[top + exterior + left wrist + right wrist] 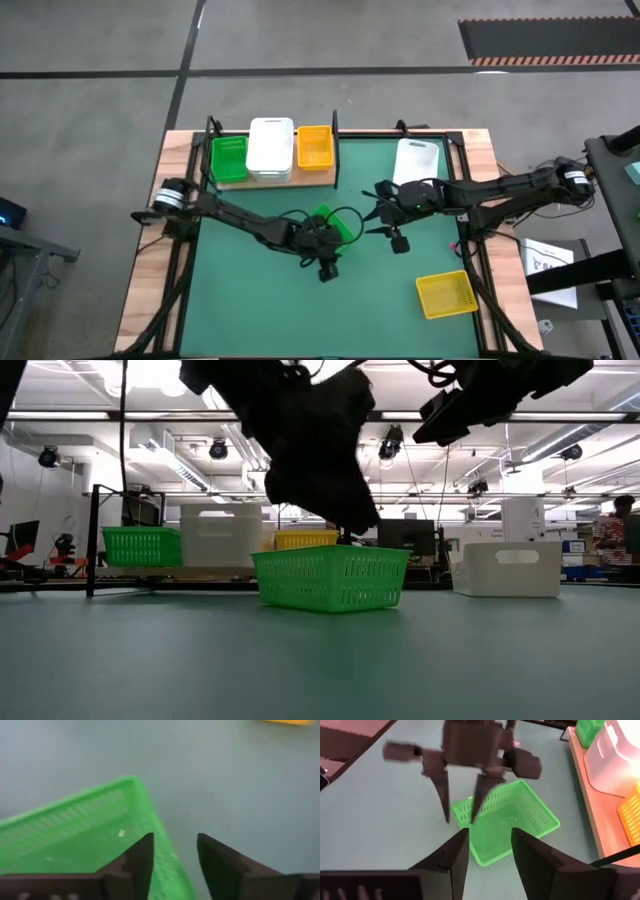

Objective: Stack baskets on shelf by color
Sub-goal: Stack the green bin on the top of the green bin on the shelf

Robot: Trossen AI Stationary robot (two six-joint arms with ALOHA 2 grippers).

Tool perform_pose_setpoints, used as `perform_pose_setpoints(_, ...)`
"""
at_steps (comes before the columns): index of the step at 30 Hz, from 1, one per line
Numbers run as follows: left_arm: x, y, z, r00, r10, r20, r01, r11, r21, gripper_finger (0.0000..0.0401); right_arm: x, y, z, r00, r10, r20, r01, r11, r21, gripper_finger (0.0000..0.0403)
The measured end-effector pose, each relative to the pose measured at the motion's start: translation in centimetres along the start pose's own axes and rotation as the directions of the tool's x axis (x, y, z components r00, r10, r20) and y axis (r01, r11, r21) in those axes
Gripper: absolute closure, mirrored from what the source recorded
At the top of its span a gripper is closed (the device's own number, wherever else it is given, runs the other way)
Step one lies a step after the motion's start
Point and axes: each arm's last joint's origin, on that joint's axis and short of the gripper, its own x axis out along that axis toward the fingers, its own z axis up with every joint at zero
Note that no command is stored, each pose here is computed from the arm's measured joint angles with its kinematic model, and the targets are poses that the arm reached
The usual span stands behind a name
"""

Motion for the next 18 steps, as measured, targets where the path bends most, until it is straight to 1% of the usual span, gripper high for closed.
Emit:
perform_pose_setpoints(2,0.9,0.0,-0.3,0.999,0.038,0.032,-0.037,0.999,-0.012,0.0243,-0.1,0.0,0.0,1.000,0.000,0.004,0.000,1.000,-0.001,0.0260)
perform_pose_setpoints(4,1.7,0.0,-0.2,0.998,0.028,0.064,-0.026,0.999,-0.024,0.0227,-0.1,0.0,0.1,1.000,-0.001,0.009,0.001,1.000,-0.004,0.0257)
perform_pose_setpoints(7,2.7,0.4,-0.7,0.997,0.054,0.050,-0.051,0.997,-0.053,0.0220,-0.1,0.0,0.1,1.000,-0.001,0.007,0.001,1.000,-0.008,0.0257)
perform_pose_setpoints(10,3.5,0.7,-1.1,0.996,0.077,0.033,-0.074,0.994,-0.083,0.0226,-0.1,0.0,0.1,1.000,-0.002,0.009,0.002,1.000,-0.020,0.0260)
perform_pose_setpoints(12,3.9,0.8,-1.3,0.996,0.079,0.030,-0.077,0.994,-0.083,0.0241,-0.1,0.0,0.1,1.000,-0.001,0.007,0.001,1.000,-0.023,0.0262)
perform_pose_setpoints(14,4.1,0.8,-1.6,0.997,0.078,0.015,-0.077,0.994,-0.079,0.0268,-0.1,0.0,0.1,1.000,-0.001,0.007,0.001,1.000,-0.027,0.0264)
perform_pose_setpoints(16,4.1,0.8,-1.7,0.997,0.074,0.009,-0.073,0.994,-0.076,0.0308,-0.1,0.0,0.1,1.000,-0.001,0.007,0.001,1.000,-0.031,0.0264)
perform_pose_setpoints(18,3.8,0.8,-1.6,0.997,0.072,0.010,-0.071,0.995,-0.075,0.0360,-0.1,0.0,0.1,1.000,-0.001,0.006,0.001,0.999,-0.045,0.0263)
